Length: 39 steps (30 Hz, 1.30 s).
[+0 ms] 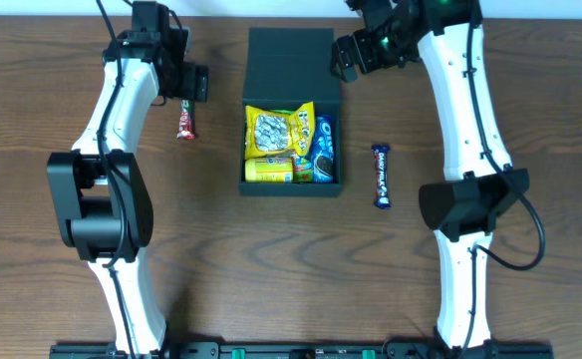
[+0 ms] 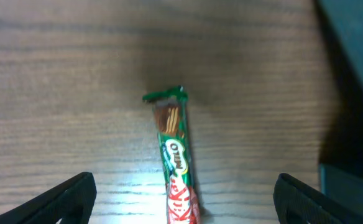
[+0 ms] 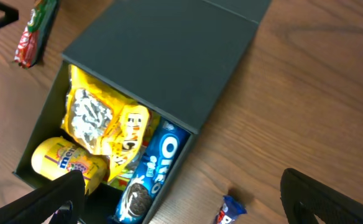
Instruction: Pack container
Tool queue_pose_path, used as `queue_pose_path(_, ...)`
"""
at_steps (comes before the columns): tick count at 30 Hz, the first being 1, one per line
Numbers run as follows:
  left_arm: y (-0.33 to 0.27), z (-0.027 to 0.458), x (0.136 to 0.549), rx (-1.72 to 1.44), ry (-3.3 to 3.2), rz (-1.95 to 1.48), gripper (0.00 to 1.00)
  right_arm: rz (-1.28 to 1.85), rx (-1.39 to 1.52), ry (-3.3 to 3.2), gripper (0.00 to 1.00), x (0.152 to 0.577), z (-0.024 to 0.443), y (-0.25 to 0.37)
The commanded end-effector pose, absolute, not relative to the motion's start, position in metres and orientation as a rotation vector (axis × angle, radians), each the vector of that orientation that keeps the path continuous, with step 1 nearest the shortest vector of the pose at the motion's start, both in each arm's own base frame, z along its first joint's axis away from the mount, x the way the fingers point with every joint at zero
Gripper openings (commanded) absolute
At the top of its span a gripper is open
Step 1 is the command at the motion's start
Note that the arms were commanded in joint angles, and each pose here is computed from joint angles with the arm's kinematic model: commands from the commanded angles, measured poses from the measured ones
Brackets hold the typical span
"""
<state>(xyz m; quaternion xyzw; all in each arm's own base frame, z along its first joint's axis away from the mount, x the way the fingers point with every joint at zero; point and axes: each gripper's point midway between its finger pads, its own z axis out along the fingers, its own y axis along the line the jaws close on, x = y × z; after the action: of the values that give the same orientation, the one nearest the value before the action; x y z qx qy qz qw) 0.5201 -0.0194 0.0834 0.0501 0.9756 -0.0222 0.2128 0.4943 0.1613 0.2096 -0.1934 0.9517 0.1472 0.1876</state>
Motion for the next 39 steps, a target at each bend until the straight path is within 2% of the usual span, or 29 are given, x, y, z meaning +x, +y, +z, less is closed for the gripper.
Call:
queue_pose_path(1,-0.015,0.06,0.51,0.136,2.77,-0.043,0.9,0.437,-0.517,2.666,0.99,0.493,0.219,0.161)
queue_pose_path(11,-0.005,0.014,0.478,0.113,2.87,-0.02,0.86,0.437,-0.517,2.664,0.99,0.493,0.219,0.161)
queue_pose_path(19,-0.004,0.0,0.475,0.113,2.859,-0.019,0.82,0.437,-0.517,2.664,0.99,0.493,0.219,0.161)
queue_pose_path(22,-0.004,-0.004,0.475,0.113,2.854,-0.019,0.75,0.437,-0.517,2.664,0.99,0.493,0.219,0.161)
queue_pose_path(29,-0.006,-0.013,0.472,0.115,2.845,-0.034,0.68,0.437,-0.517,2.665,0.99,0.493,0.219,0.161)
queue_pose_path(32,-0.008,-0.013,0.473,0.116,2.841,-0.051,0.54,0.436,-0.517,2.665,0.99,0.493,0.219,0.161)
queue_pose_path(35,-0.008,-0.012,0.475,0.116,2.833,-0.05,0.34,0.432,-0.516,2.665,0.99,0.493,0.219,0.161)
queue_pose_path(36,-0.008,-0.012,0.475,0.115,2.834,-0.05,0.3,0.43,-0.516,2.665,0.99,0.493,0.219,0.16)
queue_pose_path(39,-0.008,-0.012,0.474,0.099,2.837,-0.055,0.3,0.426,-0.515,2.666,0.99,0.493,0.219,0.16)
